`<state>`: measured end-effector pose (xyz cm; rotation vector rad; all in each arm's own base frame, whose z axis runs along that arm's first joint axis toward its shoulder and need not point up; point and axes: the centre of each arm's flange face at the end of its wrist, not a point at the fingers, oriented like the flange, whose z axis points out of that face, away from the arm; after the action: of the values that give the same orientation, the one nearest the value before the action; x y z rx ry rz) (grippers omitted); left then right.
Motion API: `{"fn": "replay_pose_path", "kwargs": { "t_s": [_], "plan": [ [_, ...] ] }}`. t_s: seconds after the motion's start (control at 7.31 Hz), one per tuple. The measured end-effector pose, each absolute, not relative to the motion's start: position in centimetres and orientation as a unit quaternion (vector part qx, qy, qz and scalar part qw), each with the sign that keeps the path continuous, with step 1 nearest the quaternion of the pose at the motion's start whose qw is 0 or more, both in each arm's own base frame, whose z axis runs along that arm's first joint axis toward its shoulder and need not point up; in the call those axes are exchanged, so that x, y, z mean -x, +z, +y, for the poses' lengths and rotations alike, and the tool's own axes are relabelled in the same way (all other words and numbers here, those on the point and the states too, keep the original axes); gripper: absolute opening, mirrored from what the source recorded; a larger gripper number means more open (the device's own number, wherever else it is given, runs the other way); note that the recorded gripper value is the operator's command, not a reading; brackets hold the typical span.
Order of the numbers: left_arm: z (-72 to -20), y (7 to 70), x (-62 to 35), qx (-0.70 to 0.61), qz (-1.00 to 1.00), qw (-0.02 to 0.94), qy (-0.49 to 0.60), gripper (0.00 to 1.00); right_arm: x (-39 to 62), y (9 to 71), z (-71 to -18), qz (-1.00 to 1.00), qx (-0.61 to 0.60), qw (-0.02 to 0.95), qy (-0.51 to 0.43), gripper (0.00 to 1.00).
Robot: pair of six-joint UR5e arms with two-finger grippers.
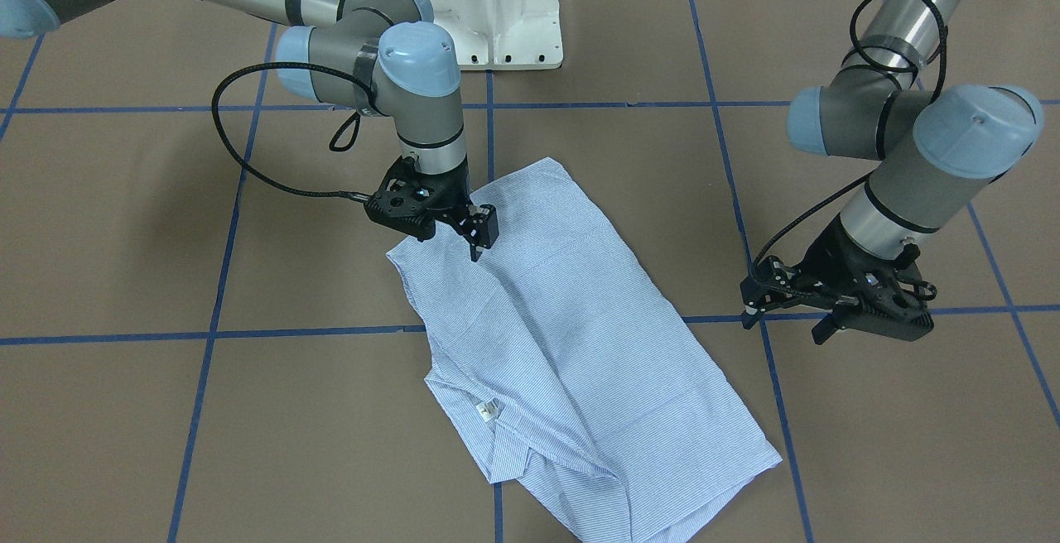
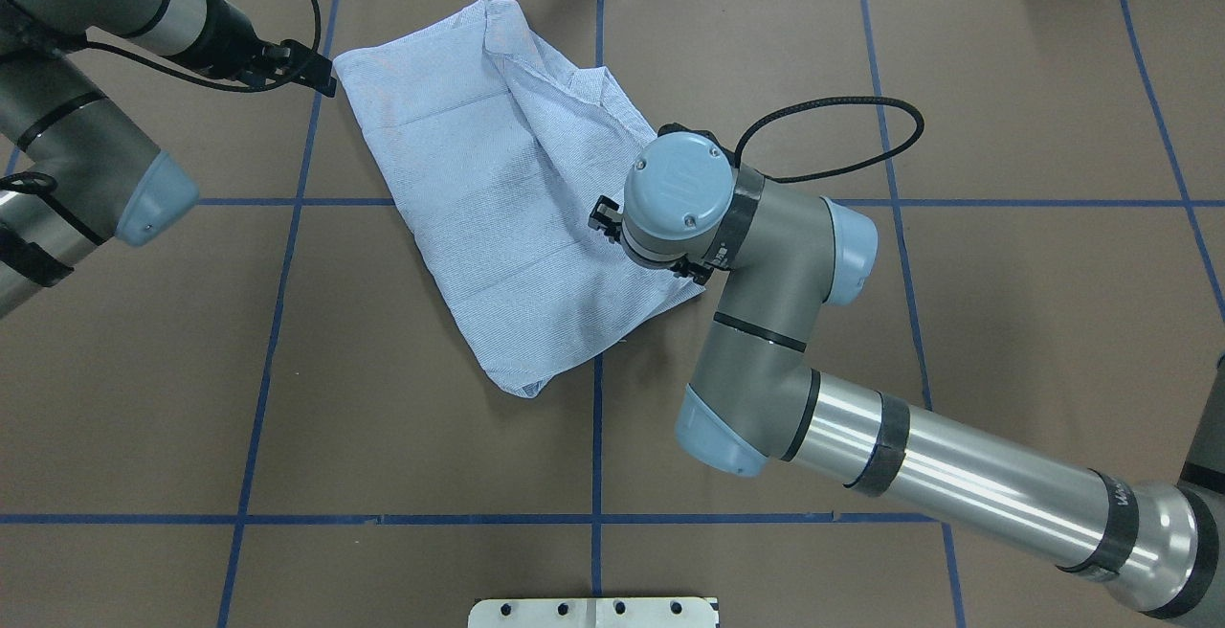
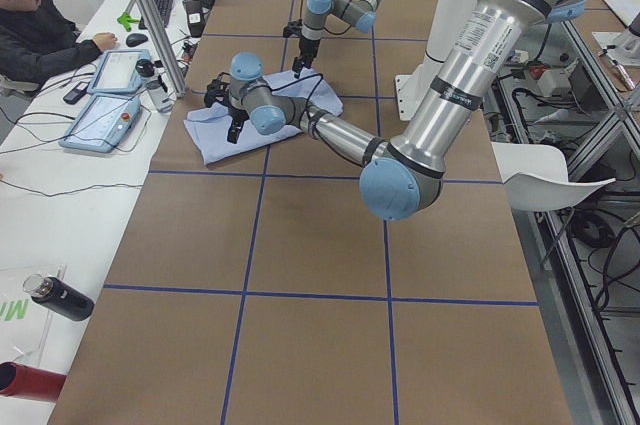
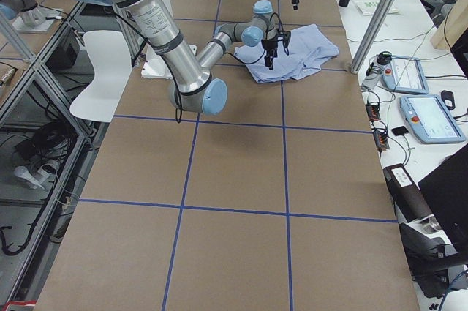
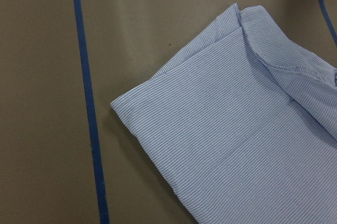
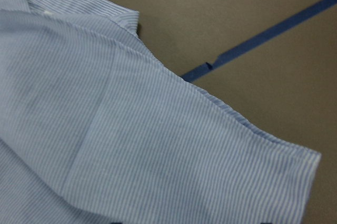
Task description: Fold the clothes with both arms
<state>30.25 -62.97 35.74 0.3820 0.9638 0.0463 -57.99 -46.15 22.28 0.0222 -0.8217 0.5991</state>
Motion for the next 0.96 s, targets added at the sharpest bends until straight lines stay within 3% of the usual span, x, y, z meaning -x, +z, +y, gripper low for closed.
{"fn": "replay_pose_path", "kwargs": {
  "t_s": [0.96],
  "plan": [
    [-62.8,35.9,-30.3,-0.182,0.460,0.869,0.022,1.00,60.1,24.6,-45.6,-0.349,-0.007,0.879,0.325,0.79]
  ]
}}
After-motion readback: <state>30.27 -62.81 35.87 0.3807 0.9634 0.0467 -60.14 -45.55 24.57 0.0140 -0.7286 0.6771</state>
